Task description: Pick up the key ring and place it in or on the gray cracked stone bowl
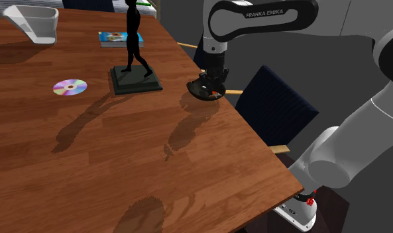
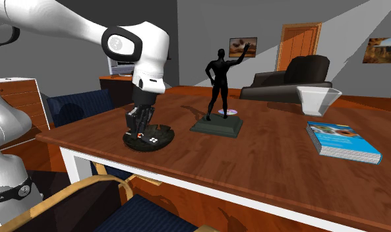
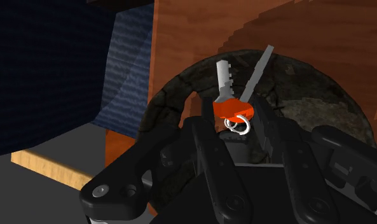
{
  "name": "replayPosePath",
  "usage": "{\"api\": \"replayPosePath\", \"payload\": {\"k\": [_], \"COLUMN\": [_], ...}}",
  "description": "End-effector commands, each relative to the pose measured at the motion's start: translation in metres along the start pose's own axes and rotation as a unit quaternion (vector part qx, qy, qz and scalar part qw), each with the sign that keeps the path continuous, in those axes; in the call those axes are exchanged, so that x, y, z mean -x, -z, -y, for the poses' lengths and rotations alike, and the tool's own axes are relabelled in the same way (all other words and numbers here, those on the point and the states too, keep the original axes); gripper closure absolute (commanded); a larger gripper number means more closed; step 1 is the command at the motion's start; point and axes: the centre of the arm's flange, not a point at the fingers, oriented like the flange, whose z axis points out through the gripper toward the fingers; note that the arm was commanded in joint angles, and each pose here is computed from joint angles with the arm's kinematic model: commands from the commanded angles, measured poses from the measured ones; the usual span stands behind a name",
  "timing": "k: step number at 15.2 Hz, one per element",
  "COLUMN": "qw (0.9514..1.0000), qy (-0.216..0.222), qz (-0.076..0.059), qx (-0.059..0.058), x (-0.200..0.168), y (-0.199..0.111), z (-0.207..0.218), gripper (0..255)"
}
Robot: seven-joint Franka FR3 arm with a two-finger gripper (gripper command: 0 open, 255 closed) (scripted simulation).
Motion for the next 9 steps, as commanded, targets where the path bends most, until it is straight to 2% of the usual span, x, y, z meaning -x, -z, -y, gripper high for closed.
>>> {"api": "replayPosePath", "payload": {"k": [1,9], "qw": [1.0000,1.0000], "qy": [0.000,0.000], "qz": [0.000,0.000], "qx": [0.000,0.000], "x": [0.001,0.012], "y": [0.005,0.046], "z": [0.000,-0.004], "gripper": [255,255]}}
